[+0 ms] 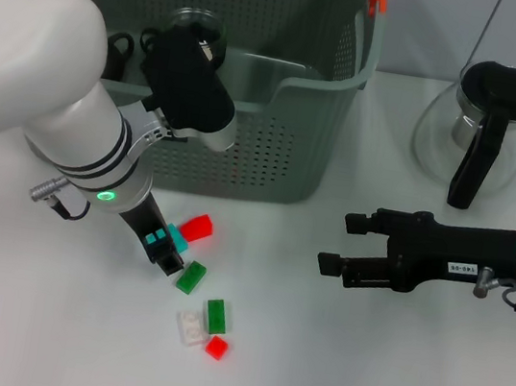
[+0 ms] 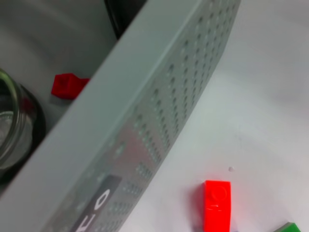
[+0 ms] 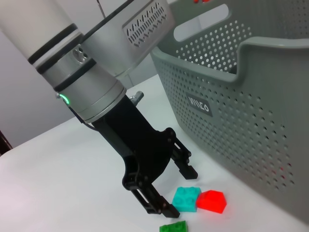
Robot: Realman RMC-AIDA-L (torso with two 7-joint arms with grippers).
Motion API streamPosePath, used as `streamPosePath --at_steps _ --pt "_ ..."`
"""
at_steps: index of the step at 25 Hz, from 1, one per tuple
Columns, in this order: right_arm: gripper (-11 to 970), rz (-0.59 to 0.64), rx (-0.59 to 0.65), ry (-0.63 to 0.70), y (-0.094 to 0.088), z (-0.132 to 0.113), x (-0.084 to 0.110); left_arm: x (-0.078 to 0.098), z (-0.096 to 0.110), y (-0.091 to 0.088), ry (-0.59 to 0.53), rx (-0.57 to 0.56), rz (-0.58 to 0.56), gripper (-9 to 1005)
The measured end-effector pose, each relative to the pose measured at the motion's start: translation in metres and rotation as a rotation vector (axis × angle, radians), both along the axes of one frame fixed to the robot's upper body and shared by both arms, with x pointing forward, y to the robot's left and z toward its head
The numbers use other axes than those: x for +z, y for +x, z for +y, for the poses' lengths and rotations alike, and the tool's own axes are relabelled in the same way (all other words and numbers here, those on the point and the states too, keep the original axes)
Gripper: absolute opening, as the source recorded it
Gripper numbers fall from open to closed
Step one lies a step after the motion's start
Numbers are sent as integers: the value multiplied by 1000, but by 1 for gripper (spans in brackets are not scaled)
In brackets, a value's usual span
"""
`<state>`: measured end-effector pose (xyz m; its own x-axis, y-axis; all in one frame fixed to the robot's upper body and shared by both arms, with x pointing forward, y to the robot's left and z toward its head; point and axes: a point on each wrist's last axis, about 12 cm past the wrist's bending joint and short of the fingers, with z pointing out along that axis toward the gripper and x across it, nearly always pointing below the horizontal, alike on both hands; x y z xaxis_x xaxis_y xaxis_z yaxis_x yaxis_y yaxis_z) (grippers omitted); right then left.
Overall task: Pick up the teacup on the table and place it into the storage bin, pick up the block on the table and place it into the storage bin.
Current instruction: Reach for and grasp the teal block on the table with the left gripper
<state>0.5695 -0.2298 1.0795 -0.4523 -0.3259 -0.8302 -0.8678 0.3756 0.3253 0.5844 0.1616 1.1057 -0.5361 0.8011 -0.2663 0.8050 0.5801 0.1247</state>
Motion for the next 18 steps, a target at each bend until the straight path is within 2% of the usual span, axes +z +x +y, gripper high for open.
streamPosePath --at_steps 12,18 --pt "917 0 0 -2 0 0 0 -3 -1 0 4 1 2 736" --pt "917 -3 0 -3 0 0 0 -3 -1 0 6 0 6 641"
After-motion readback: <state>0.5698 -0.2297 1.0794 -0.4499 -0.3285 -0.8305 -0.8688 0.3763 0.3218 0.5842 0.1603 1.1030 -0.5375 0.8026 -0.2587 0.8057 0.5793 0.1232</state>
